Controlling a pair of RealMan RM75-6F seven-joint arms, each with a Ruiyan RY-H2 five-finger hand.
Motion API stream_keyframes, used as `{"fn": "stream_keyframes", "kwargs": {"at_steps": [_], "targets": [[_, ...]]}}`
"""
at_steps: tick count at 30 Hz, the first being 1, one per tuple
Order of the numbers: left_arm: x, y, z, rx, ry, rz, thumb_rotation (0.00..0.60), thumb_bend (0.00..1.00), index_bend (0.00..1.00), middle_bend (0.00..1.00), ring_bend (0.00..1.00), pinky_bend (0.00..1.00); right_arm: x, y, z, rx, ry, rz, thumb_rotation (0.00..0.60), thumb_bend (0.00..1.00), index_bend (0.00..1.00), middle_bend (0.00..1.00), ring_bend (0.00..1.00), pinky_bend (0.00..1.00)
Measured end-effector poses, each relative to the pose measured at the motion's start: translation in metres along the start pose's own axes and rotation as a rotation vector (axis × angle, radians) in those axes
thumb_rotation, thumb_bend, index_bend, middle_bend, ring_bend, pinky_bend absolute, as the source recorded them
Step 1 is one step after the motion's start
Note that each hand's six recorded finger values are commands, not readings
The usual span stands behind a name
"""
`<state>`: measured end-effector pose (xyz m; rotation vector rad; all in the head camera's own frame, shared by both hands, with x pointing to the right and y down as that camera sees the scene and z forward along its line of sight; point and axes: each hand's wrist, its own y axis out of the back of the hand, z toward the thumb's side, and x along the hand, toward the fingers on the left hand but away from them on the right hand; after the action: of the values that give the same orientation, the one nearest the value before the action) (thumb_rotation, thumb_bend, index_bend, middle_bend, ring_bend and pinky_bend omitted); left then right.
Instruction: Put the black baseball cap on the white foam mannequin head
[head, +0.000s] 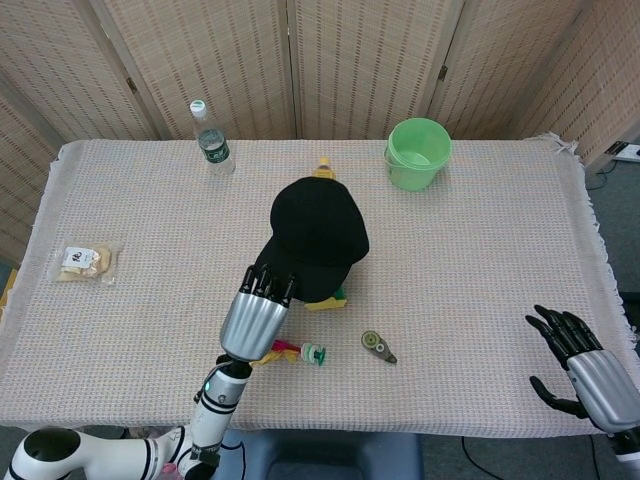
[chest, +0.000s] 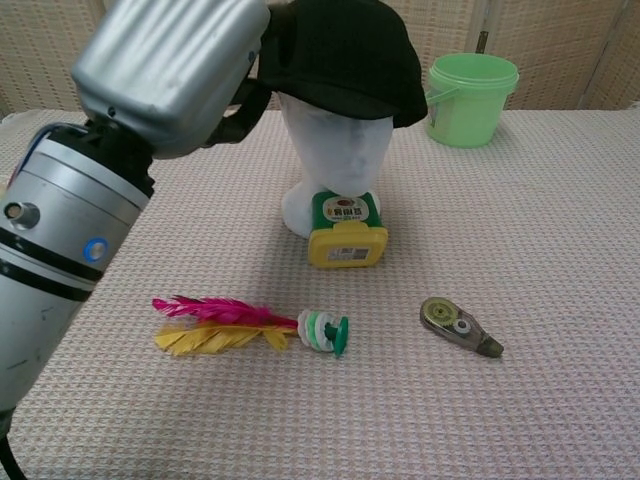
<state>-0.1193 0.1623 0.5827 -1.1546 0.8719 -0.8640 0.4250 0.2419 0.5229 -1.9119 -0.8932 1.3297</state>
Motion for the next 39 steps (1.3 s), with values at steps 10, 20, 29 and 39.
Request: {"fn": "stream_keyframes", "kwargs": {"at_steps": [10,20,29,39], "targets": [[-0.010,-0.001,-0.003,-0.009,0.016,-0.117,0.600,0.44,0.21,0.43,0.26,0.39,0.001,0.002,0.000,0.002,-0.004,-0.009,0.600,0.32,0.00,0.00,0.00,0.00],[-0.030,-0.001,-0.020,-0.024,0.050,-0.226,0.600,0.38,0.15,0.30,0.18,0.34,0.004,0.004,-0.001,0.002,-0.009,-0.026,0.600,0.32,0.00,0.00,0.00,0.00],[-0.035,-0.008,-0.037,-0.063,0.077,-0.247,0.600,0.37,0.15,0.29,0.17,0.32,0.005,0.005,-0.001,0.001,-0.013,-0.036,0.600,0.32,0.00,0.00,0.00,0.00],[-0.039,-0.024,-0.070,-0.096,0.126,-0.266,0.600,0.37,0.15,0.28,0.17,0.32,0.004,0.007,-0.003,0.000,-0.025,-0.047,0.600,0.32,0.00,0.00,0.00,0.00]]}}
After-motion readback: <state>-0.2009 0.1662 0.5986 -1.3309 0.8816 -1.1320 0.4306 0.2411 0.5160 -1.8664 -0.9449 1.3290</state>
